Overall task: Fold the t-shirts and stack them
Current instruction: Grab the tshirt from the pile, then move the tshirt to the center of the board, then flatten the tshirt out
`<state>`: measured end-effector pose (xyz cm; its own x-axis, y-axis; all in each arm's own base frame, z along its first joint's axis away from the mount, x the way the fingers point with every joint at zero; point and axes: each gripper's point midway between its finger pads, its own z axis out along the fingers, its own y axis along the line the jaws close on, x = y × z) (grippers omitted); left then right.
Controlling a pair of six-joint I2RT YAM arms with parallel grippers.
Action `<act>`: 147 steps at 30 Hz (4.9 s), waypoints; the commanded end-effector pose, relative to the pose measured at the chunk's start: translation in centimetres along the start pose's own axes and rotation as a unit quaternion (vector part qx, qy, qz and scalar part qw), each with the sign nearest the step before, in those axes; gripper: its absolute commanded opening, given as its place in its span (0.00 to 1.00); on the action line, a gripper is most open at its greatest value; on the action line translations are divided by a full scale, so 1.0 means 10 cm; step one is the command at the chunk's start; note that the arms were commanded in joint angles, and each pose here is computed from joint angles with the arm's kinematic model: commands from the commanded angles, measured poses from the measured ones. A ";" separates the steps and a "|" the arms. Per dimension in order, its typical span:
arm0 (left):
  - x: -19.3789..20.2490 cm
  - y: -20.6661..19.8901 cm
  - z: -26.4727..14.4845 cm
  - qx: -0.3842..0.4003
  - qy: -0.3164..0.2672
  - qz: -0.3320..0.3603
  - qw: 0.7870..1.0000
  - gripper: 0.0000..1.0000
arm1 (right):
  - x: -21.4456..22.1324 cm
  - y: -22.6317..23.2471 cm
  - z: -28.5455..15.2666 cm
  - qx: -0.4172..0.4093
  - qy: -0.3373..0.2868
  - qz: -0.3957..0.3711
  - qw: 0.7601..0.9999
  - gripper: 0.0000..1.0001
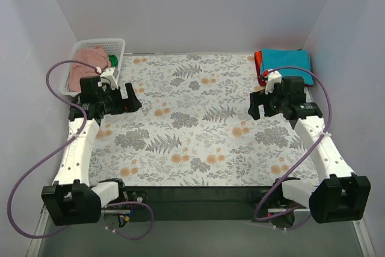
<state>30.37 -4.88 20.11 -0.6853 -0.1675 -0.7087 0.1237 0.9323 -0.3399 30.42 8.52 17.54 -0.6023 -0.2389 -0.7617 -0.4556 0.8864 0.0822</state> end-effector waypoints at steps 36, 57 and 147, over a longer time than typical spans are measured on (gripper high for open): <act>-1.82 3.01 1.53 -0.237 -0.060 -0.049 0.968 0.88 | 0.00 -0.14 0.52 -0.034 0.077 0.036 0.996 0.98; -2.78 2.81 0.93 -0.262 -0.190 -0.025 0.946 0.05 | 0.03 -0.11 0.55 -0.050 0.088 0.043 0.994 0.98; 1.26 -0.01 1.76 0.041 0.263 0.213 0.940 0.19 | 0.51 0.13 1.12 -0.097 0.247 -0.112 0.958 0.05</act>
<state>32.89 -13.39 1.89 -0.8187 0.4009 -0.4111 0.5156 0.8283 -0.2192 30.74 12.92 3.83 -0.7262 -0.6151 -0.3071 -0.6818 0.7019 0.2062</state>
